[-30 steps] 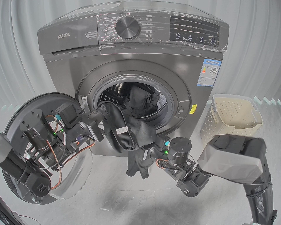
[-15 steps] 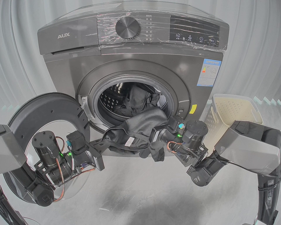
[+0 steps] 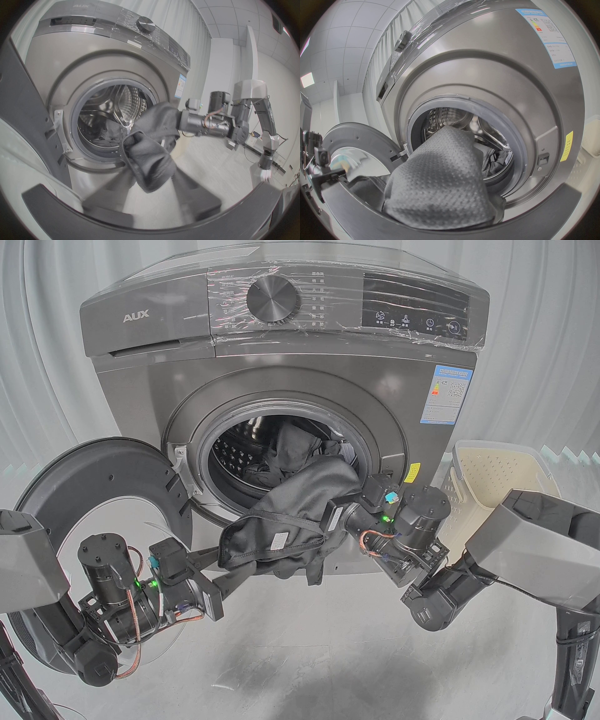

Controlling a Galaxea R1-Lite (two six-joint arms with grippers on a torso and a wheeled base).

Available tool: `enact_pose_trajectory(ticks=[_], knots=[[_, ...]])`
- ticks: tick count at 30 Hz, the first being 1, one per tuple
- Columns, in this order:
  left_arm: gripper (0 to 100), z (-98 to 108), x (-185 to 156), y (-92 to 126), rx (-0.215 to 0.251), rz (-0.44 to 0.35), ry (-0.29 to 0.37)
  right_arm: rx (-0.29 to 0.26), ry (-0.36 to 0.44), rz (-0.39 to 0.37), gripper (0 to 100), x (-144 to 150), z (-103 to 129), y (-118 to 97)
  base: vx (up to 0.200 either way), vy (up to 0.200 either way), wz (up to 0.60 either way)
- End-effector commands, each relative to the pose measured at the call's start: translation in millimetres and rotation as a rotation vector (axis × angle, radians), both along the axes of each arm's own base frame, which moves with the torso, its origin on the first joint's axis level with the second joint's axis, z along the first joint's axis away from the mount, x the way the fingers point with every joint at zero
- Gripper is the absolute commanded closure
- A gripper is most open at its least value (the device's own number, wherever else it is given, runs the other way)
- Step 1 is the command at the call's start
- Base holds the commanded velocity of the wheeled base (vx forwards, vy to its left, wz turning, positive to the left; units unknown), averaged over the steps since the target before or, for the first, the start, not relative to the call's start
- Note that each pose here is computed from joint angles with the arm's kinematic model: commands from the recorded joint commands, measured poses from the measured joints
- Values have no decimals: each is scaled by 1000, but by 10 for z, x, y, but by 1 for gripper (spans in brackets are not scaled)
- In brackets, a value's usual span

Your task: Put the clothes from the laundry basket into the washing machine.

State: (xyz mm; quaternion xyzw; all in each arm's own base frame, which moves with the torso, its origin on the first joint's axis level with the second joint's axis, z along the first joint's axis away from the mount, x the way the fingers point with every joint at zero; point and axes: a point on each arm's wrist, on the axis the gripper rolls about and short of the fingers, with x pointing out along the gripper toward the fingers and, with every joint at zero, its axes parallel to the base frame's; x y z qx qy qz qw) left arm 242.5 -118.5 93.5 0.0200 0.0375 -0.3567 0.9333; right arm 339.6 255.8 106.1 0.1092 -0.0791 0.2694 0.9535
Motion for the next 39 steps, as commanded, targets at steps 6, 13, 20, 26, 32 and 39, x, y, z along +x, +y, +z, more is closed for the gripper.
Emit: enact_pose_trajectory(ticks=[6,13,20,26,32,39], knots=[[0,-117,-129,53,59,-56,36,18,-32,-22,100,51,192,-90,0,0,0],[0,-132,-153,63,67,-58,42,21,-33,-13,100,33,193,-55,0,0,0],[0,-13,29,42,26,-26,-21,9,-15,56,100,-172,123,147,0,0,0],[0,27,146,-13,2,-22,-47,-10,9,130,100,-390,30,368,0,0,0],[0,23,162,-68,-7,-36,-45,-13,14,164,100,-485,5,472,0,0,0],[0,-101,219,-113,7,-41,-11,-12,17,203,100,-612,-2,573,0,0,0]])
